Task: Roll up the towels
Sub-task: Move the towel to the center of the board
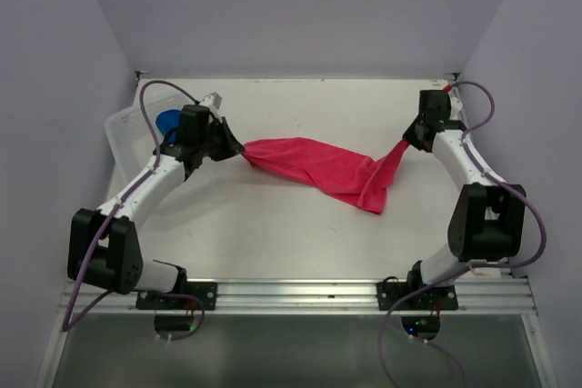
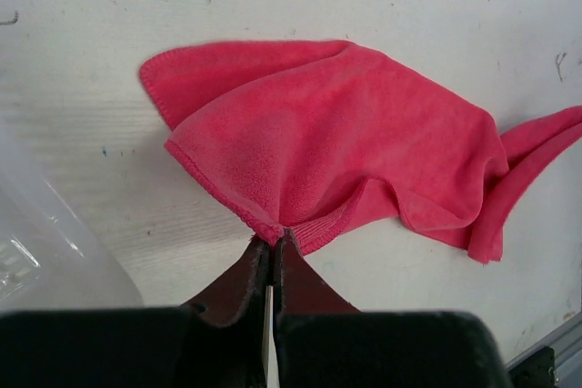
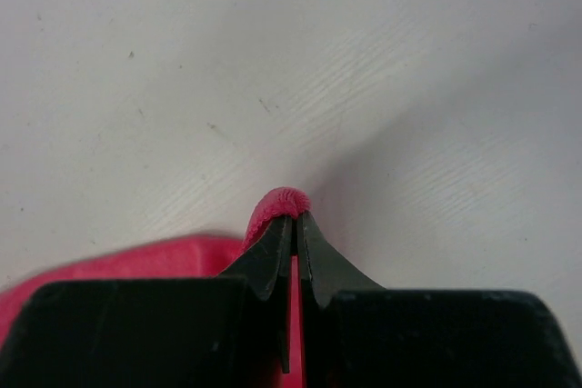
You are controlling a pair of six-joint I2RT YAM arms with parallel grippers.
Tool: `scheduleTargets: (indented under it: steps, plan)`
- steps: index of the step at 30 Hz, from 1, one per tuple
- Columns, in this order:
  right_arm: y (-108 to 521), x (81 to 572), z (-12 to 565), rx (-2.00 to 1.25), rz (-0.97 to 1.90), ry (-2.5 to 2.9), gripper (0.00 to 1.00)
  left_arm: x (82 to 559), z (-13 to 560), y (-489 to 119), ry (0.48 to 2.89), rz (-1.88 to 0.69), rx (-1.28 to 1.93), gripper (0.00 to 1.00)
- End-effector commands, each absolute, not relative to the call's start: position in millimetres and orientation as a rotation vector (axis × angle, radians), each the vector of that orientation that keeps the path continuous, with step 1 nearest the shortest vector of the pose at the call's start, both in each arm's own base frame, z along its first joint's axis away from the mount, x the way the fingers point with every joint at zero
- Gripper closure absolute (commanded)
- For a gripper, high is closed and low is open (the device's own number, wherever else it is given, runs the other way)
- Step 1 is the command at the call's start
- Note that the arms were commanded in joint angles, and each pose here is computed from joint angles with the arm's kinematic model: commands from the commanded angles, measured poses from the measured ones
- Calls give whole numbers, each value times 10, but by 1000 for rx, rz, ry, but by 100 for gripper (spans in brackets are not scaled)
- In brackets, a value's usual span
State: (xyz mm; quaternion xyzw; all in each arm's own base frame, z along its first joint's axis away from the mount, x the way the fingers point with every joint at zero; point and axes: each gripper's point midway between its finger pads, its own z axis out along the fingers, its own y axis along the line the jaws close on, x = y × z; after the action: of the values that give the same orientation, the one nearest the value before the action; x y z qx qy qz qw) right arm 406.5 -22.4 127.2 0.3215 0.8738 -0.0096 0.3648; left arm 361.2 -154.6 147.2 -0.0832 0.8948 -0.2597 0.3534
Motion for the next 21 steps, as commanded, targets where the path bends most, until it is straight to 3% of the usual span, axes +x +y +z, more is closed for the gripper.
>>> scheduleTargets:
  steps: [1, 10, 14, 15, 16, 18, 21]
  plan:
    - [-438, 4141, 1349, 914, -27, 2216, 100, 3521, 1654, -1460, 2263, -622, -118, 100]
    - [-829, 4065, 1216, 1018, -144, 2234, 100, 3347, 1622, -1299, 2258, -527, -65, 100]
    - [-769, 4056, 1162, 1005, -103, 2255, 76, 3279, 1499, -1333, 2282, -547, -19, 100]
    - [-729, 4035, 1132, 994, -79, 2267, 59, 3275, 1487, -1339, 2283, -550, -11, 100]
    - [-704, 4043, 1124, 984, -61, 2271, 53, 3255, 1478, -1372, 2284, -573, 7, 100]
    - [-673, 4004, 1107, 971, -47, 2297, 45, 3245, 1449, -1395, 2286, -587, 27, 100]
    - [-647, 3902, 1140, 941, -49, 2318, 43, 3231, 1444, -1432, 2283, -612, 46, 100]
